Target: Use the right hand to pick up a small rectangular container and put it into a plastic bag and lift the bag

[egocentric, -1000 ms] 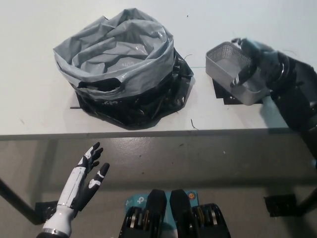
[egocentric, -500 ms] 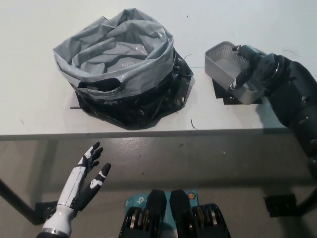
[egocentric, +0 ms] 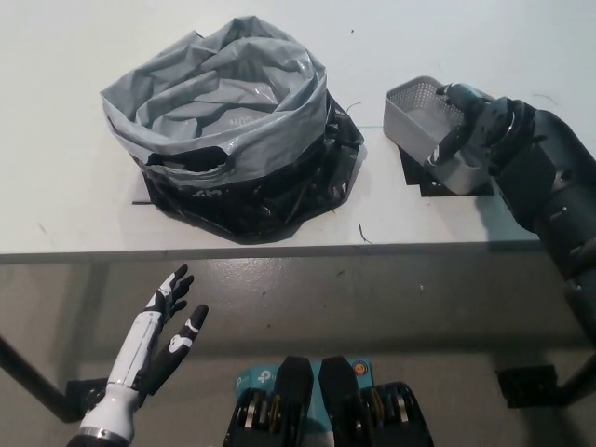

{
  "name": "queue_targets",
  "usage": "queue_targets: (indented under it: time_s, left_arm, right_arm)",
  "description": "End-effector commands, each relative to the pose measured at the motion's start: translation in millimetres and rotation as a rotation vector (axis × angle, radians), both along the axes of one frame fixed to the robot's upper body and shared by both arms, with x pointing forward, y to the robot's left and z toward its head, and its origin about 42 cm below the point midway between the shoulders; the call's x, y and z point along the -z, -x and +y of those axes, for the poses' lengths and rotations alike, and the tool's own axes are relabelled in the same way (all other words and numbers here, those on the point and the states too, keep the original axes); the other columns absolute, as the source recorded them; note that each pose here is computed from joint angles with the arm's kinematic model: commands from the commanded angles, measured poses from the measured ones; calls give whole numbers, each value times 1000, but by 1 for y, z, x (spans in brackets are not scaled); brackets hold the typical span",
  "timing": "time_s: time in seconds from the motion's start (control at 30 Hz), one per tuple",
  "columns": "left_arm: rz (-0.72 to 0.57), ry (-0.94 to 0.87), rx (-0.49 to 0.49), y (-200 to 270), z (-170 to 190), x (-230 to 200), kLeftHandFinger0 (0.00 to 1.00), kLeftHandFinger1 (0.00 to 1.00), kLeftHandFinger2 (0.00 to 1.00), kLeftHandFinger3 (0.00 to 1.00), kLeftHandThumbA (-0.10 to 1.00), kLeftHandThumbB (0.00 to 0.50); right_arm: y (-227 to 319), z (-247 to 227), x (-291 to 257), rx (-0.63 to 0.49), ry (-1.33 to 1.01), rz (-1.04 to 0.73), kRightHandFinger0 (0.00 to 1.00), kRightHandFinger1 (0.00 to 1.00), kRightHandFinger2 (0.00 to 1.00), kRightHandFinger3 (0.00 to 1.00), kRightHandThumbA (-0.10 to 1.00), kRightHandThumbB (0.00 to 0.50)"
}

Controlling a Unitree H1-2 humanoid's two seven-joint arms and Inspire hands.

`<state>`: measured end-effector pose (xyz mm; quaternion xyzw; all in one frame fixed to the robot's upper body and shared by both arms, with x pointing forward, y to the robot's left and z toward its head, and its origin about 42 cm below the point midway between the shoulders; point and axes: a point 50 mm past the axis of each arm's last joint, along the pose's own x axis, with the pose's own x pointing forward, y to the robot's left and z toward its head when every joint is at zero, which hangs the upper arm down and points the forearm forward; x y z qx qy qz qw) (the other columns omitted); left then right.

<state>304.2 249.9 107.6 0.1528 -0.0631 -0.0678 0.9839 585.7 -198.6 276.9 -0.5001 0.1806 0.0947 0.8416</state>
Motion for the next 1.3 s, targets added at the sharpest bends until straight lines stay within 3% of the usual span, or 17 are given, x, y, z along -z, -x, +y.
queue_targets:
  time_s: [0.0, 0.17, 0.27, 0.3, 0.33, 0.37, 0.4, 0.47, 0.5, 0.53, 0.57, 0.63, 0.73, 0.8, 0.9, 1.0, 1.27]
  left_arm:
    - [-54, -14, 8, -5, 4, -15, 1000, 1000, 1000, 1000, 814, 192]
    - [-61, -11, 7, -5, 5, -15, 1000, 1000, 1000, 1000, 812, 191]
    - [-60, -14, 6, -6, 6, -15, 1000, 1000, 1000, 1000, 822, 194]
    - [-57, -12, 6, -6, 6, -15, 1000, 1000, 1000, 1000, 824, 194]
    - [-58, -14, 6, -6, 6, -15, 1000, 1000, 1000, 1000, 825, 188]
    - [-64, -18, 6, -7, 6, -17, 1000, 1000, 1000, 1000, 823, 177]
    - [-69, -20, 5, -9, 6, -19, 1000, 1000, 1000, 1000, 822, 176]
    - [-74, -18, 6, -11, 6, -20, 1000, 1000, 1000, 1000, 822, 176]
    - [-75, -18, 6, -11, 6, -20, 1000, 1000, 1000, 1000, 822, 176]
    - [-76, -21, 5, -11, 6, -20, 1000, 1000, 1000, 1000, 823, 178]
    - [-76, -23, 5, -11, 6, -20, 1000, 1000, 1000, 1000, 831, 183]
    - [-71, -21, 5, -11, 6, -20, 1000, 1000, 1000, 1000, 835, 186]
    - [-75, -24, 7, -12, 6, -20, 1000, 1000, 1000, 1000, 838, 179]
    - [-76, -24, 7, -12, 6, -21, 1000, 1000, 1000, 1000, 837, 179]
    - [-78, -29, 4, -13, 6, -22, 1000, 1000, 1000, 1000, 837, 176]
    - [-75, -24, 5, -13, 6, -21, 1000, 1000, 1000, 1000, 837, 179]
    - [-79, -26, 8, -15, 7, -22, 1000, 1000, 1000, 1000, 837, 180]
  right_arm:
    - [-6, 8, -19, -4, 1, -29, 1000, 1000, 1000, 1000, 1000, 500]
    - [-2, 2, 0, -3, 31, 16, 1000, 1000, 1000, 1000, 904, 500]
    - [1, -1, 9, 43, -72, 43, 1000, 1000, 1000, 1000, 453, 436]
    - [2, -2, 13, 67, -105, 33, 765, 900, 1000, 1000, 274, 403]
    - [2, -3, 16, 60, -92, 13, 922, 1000, 1000, 980, 84, 374]
    - [3, -4, 19, 36, -46, -51, 908, 1000, 909, 661, -93, 314]
    - [2, -3, 18, 22, -51, -89, 692, 742, 573, 402, -99, 268]
    - [2, -4, 17, 7, -88, -118, 271, 461, 536, 463, -100, 245]
    - [2, -4, 17, 4, -92, -122, 271, 461, 536, 463, -100, 245]
    - [1, -4, 15, 4, -127, -139, 135, 342, 484, 582, -100, 247]
    - [1, -5, 14, 5, -148, -151, 217, 431, 608, 699, -100, 237]
    - [1, -7, 14, 14, -180, -175, 91, 401, 750, 941, -100, 207]
    - [1, -9, 12, 16, -211, -193, 81, 589, 998, 932, -100, 216]
    - [0, -10, 10, 19, -230, -197, 187, 739, 1000, 957, -100, 208]
    - [-1, -14, 6, 34, -303, -195, 203, 768, 1000, 923, -100, 206]
    - [-2, -19, 3, 73, -434, -184, 158, 669, 959, 884, -100, 216]
    - [-10, -28, -36, 150, -1176, -161, 7, 518, 933, 1000, -100, 200]
